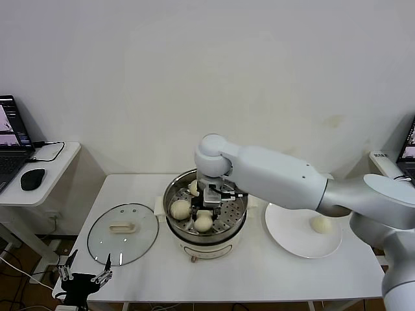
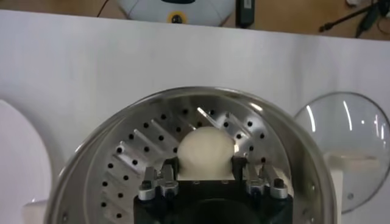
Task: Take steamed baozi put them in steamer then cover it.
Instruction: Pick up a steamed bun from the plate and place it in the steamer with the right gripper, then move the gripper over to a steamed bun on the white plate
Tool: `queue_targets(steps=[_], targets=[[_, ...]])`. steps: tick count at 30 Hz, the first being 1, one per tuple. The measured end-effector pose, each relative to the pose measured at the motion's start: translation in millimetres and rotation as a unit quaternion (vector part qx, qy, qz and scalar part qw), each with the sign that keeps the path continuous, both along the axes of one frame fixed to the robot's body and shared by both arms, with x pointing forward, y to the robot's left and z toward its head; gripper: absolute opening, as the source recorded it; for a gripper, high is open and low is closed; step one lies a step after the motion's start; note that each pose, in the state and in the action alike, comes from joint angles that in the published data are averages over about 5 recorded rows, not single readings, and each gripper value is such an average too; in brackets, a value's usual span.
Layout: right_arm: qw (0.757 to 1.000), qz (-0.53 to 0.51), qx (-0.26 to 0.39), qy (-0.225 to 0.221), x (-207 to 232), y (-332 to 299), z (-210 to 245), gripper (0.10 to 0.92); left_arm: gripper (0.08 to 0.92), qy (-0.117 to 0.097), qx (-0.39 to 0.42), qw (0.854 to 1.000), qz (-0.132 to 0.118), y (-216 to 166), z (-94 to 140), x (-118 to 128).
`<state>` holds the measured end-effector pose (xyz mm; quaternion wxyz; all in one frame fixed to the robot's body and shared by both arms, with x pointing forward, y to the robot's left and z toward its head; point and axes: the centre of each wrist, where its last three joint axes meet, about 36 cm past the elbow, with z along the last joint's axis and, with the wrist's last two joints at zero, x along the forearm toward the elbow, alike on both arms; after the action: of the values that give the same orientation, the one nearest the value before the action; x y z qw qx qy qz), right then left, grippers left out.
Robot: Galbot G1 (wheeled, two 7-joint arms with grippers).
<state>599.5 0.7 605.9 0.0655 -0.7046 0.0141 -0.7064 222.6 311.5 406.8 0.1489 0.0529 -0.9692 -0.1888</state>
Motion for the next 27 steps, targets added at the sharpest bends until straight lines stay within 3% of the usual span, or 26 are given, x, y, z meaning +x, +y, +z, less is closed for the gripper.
queue_targets(steps=[7,16,27], targets=[[1.0,0.006,-0.005,0.002,-7.9,6.0,-6.0,0.568,0.823,-0.002,-0.001,1.0,-0.001,-0.7,0.5,1.3],[1.0,-0.012,-0.003,-0.007,-8.0,1.8,-3.0,0.796,0.823,0.001,-0.003,1.0,-0.002,-0.6,-2.0,1.4],[0.994,-0.087,0.056,-0.022,3.5,-40.8,52.7,0.823,0.823,0.001,-0.001,1.0,-0.011,-0.8,0.0,3.4]])
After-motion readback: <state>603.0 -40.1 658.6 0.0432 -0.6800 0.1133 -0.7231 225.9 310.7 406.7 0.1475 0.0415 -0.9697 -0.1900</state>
